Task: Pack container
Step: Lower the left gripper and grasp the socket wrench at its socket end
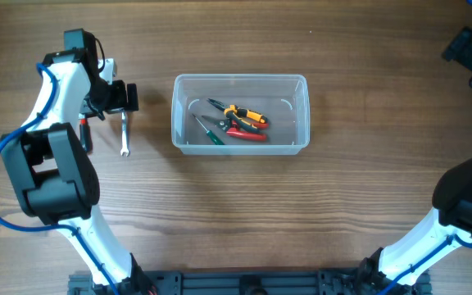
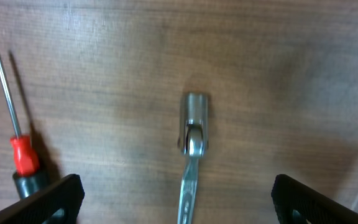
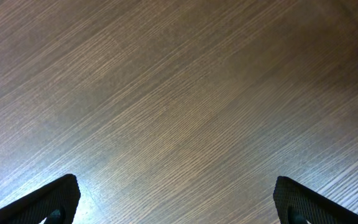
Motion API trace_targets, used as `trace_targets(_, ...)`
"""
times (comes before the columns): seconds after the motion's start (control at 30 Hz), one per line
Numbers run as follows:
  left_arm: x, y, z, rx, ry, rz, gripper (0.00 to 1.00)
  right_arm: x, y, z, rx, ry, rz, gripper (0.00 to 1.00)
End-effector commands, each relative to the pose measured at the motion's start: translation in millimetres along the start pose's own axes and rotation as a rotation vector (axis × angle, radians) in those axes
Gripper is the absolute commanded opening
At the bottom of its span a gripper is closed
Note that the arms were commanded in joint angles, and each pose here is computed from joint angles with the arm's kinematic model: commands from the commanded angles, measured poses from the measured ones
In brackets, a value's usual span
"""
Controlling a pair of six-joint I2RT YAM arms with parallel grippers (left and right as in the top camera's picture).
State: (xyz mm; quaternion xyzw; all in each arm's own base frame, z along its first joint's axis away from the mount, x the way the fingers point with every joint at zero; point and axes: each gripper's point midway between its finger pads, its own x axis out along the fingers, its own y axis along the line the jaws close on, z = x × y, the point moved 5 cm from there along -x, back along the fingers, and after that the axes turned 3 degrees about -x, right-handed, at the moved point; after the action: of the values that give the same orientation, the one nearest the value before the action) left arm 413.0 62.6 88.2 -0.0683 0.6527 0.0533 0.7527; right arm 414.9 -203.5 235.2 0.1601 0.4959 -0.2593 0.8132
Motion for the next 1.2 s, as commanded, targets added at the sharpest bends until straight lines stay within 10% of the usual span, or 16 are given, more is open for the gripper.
trace_targets(0.0,-3,-10,4,0.020,-0.018,-0.083,1.00,1,3,-1,-0.007,0.003,0.010,1.00)
trace_targets(1.17,39,-24,-18,0.083,0.141,0.048,1.00,1,3,-1,-0.007,0.003,0.010,1.00)
